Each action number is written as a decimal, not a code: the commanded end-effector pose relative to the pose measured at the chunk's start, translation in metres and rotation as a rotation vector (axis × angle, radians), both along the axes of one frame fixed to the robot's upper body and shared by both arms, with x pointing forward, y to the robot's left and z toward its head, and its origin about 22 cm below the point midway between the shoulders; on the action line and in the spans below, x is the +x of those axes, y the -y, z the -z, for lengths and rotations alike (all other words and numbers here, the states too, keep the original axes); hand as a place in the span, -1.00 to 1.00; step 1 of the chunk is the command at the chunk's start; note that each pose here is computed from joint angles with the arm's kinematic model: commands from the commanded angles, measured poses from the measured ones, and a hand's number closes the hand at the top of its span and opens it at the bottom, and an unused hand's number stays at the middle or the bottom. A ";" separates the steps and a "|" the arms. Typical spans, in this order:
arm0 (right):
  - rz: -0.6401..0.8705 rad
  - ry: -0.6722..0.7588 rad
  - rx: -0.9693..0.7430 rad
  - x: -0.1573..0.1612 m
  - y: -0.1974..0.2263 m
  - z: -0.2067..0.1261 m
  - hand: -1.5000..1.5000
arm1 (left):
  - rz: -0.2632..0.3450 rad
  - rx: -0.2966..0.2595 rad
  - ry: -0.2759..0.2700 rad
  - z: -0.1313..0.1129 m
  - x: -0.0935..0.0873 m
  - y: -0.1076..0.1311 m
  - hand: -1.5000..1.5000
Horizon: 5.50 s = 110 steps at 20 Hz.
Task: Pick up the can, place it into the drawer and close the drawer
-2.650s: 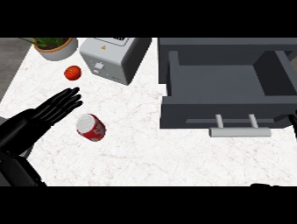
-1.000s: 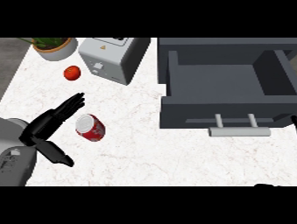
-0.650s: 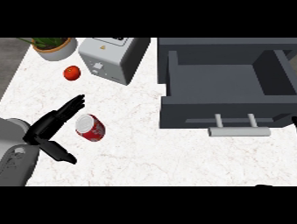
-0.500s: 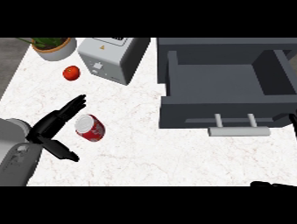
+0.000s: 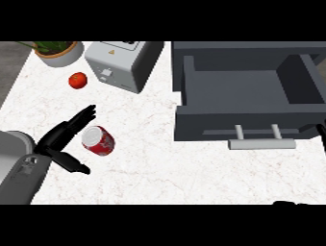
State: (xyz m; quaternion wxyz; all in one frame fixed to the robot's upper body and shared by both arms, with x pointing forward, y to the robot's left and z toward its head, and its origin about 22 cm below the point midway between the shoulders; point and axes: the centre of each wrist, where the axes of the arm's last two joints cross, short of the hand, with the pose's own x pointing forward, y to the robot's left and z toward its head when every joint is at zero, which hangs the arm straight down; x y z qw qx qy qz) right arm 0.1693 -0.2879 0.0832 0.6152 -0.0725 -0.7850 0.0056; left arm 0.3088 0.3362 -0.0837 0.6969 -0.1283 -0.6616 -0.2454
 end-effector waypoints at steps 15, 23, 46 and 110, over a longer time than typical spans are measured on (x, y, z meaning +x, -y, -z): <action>0.003 -0.009 -0.002 -0.004 0.009 0.002 -1.00 | 0.072 -0.078 0.014 0.011 0.015 0.030 -1.00; 0.016 -0.014 0.006 -0.012 0.009 -0.013 -1.00 | 0.138 -0.080 0.000 0.005 0.020 0.047 -1.00; 0.048 -0.003 0.013 -0.031 0.027 -0.010 -1.00 | -0.472 -0.205 0.053 0.012 0.007 0.026 1.00; 0.001 0.029 0.016 -0.004 0.005 -0.018 -1.00 | -0.416 -0.027 0.291 -0.322 0.108 0.361 1.00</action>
